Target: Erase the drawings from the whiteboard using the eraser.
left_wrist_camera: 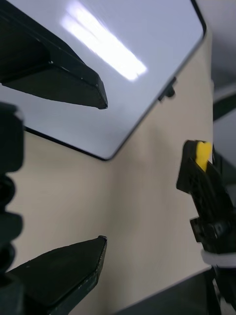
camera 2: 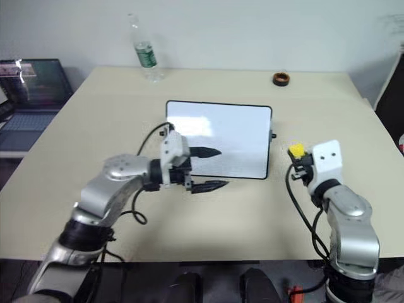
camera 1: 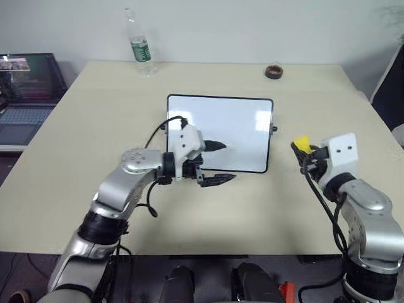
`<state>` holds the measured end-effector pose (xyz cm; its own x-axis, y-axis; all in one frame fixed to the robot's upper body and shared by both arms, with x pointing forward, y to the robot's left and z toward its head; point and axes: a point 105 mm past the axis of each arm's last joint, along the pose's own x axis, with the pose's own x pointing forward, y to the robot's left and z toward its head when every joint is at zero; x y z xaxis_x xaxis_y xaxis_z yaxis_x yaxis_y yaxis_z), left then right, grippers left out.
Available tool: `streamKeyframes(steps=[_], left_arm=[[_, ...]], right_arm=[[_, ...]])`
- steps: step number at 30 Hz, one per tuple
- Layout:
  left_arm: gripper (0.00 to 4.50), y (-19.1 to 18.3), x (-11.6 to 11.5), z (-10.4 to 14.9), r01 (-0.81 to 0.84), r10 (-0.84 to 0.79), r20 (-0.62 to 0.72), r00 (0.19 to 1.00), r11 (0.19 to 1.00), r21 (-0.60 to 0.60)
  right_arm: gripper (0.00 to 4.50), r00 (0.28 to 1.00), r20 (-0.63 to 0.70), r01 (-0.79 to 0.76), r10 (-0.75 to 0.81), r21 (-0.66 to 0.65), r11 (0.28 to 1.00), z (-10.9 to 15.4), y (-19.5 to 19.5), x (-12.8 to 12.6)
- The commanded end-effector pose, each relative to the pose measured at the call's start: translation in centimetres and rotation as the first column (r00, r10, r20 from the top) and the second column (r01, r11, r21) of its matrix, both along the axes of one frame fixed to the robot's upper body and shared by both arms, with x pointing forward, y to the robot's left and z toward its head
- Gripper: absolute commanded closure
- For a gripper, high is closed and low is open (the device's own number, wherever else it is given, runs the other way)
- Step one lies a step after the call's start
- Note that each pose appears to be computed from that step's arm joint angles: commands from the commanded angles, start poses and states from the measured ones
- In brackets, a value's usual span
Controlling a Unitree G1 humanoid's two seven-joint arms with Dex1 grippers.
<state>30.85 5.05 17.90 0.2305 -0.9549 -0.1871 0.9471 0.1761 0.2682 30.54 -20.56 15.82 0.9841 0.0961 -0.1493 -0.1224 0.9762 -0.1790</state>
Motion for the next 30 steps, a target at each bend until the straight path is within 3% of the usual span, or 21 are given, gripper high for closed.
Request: streamKeyframes(steps=[1, 6, 12, 19, 22, 27, 30], left_arm=[[0.0, -1.4, 0.3, 0.3, 0.084, -0.085, 0.033, 0.996, 0.996, 0.01], [0.0, -4.6, 0.7, 0.3, 0.201, -0.202, 0.076, 0.976, 0.979, 0.03], [0.0, -5.9, 0.7, 0.4, 0.231, -0.232, 0.104, 0.967, 0.973, 0.026], [0.0, -4.0, 0.9, -0.3, 0.152, -0.153, 0.096, 0.984, 0.988, 0.01], [0.0, -3.0, 1.3, 0.1, 0.065, -0.06, 0.082, 0.995, 0.996, -0.054], [0.0, 0.9, 1.9, 0.3, -0.177, 0.189, 0.067, 0.98, 0.972, -0.154], [0.0, 4.4, 2.4, 0.9, -0.41, 0.437, 0.05, 0.898, 0.872, -0.268]], right_arm=[[3.52, 0.996, -0.016, 0.092, -0.091, 0.062, 0.994, -0.5, -0.9, 0.2], [3.52, 0.98, -0.077, 0.192, -0.182, 0.148, 0.97, -2.6, -2.4, 2.6], [3.52, 0.973, -0.103, 0.222, -0.209, 0.148, 0.964, -3.8, -3.7, 4.8], [1.22, 0.978, -0.079, 0.203, -0.191, 0.192, 0.96, -3.2, -4.2, 5.3], [0.13, 0.986, -0.056, 0.167, -0.158, 0.229, 0.959, -2.5, -3.9, 5.4], [0.01, 0.985, 0.138, 0.071, -0.102, 0.212, 0.975, 1.9, -3.4, 4.8], [0.01, 0.982, 0.182, 0.013, -0.052, 0.208, 0.978, 2.9, -2.5, 3.8]])
